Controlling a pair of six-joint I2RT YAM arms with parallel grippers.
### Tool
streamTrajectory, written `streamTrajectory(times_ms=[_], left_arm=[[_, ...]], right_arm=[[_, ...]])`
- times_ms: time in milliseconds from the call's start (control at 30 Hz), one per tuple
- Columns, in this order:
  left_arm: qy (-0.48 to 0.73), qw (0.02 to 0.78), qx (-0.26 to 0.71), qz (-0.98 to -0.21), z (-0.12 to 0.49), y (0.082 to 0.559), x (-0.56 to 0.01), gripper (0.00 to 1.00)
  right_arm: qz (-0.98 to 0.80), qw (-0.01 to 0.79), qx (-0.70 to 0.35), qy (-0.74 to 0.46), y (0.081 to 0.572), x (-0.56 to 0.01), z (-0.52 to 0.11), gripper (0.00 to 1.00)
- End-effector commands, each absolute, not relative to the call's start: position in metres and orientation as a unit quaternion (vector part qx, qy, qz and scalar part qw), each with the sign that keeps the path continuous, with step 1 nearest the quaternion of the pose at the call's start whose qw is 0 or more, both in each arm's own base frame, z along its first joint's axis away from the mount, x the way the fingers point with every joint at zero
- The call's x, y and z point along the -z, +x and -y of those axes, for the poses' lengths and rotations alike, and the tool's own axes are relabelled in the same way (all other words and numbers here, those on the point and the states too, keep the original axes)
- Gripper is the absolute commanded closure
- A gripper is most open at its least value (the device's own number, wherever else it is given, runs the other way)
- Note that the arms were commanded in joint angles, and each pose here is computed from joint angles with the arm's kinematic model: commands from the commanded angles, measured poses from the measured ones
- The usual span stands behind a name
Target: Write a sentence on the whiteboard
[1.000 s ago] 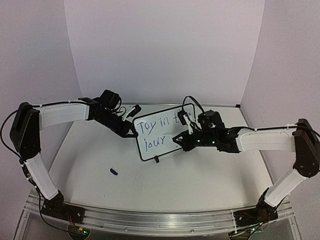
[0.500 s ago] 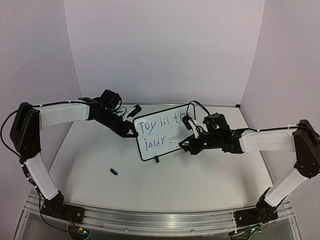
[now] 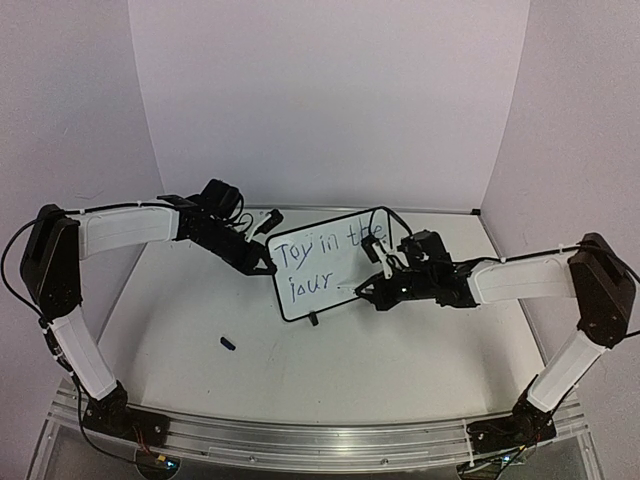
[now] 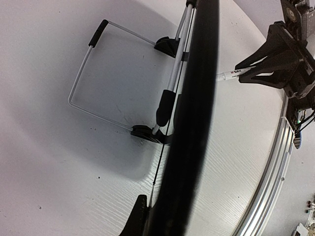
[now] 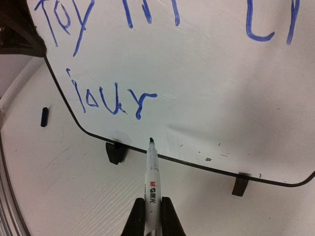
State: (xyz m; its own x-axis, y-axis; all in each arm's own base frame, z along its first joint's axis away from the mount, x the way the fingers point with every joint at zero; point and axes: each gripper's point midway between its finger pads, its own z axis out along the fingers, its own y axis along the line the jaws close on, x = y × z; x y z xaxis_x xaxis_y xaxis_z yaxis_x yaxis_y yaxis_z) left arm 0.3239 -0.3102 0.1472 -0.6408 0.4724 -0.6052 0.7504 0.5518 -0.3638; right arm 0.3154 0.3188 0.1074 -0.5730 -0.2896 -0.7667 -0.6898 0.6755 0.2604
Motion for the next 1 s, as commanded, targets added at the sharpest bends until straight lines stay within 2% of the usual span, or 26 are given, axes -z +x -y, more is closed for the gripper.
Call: streamTrajectory(times_ms=[0,500,967], left_arm=[[0.359,0.209,0.260,-0.871,0.299,0.327,-0.127,1.00],[0.359,0.208,0.260,-0.872,0.299,0.327,-0.126,1.00],[0.360,0.207,0.261,-0.872,0.300,0.327,-0.125,1.00]], right_arm=[[-0.824,0.403,-0.289,-0.275,0.336,-0.137,-0.331,1.00],[-0.832,0.410,-0.270,-0.258,0.355,-0.129,-0.333,1.00],[-0.854,0.372,-0.262,-0.251,0.342,-0.094,-0.325,1.00]])
